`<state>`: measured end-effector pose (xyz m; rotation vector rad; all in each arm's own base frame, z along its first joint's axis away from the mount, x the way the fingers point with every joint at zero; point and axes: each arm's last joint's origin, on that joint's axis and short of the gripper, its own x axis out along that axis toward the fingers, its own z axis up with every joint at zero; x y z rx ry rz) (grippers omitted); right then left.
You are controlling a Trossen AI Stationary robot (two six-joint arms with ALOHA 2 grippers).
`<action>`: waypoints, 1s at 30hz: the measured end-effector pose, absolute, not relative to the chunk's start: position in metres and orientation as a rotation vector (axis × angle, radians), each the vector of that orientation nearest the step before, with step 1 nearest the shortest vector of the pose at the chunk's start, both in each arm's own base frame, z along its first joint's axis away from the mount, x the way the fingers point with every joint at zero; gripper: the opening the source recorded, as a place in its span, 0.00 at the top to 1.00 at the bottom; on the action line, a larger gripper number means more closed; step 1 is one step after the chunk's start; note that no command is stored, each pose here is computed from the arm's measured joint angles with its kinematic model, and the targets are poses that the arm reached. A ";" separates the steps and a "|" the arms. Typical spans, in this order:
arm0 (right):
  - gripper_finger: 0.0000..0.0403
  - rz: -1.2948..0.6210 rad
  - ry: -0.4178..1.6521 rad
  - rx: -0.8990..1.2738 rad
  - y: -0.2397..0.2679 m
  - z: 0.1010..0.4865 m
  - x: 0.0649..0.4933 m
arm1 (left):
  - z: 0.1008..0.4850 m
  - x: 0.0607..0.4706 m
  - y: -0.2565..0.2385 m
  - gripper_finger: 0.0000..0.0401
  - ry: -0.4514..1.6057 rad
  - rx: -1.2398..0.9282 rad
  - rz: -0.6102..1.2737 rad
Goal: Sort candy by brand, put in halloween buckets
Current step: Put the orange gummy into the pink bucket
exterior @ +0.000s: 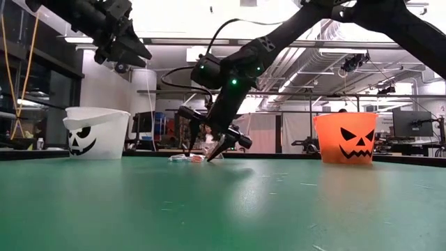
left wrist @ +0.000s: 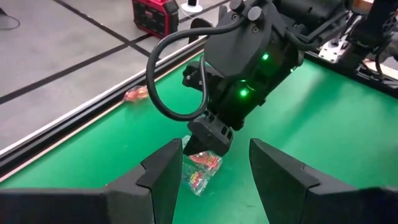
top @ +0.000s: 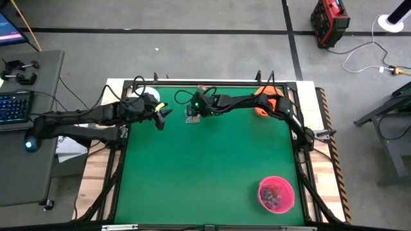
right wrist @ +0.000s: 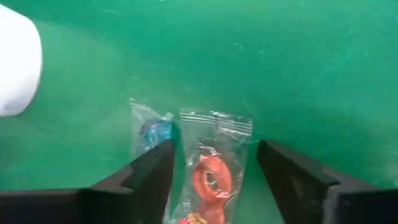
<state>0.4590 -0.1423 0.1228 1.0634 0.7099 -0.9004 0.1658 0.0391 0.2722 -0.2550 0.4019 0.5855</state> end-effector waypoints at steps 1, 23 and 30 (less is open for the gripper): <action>0.47 -0.908 0.726 1.060 -0.142 0.122 0.458 | 0.272 0.166 0.039 0.57 0.405 -0.255 0.585; 1.00 -0.801 0.981 0.489 -0.113 0.281 0.370 | 0.277 0.172 0.045 0.57 0.330 -0.209 0.663; 1.00 -0.847 0.970 0.469 -0.064 0.305 0.320 | 0.289 0.187 0.055 0.57 0.164 -0.203 0.652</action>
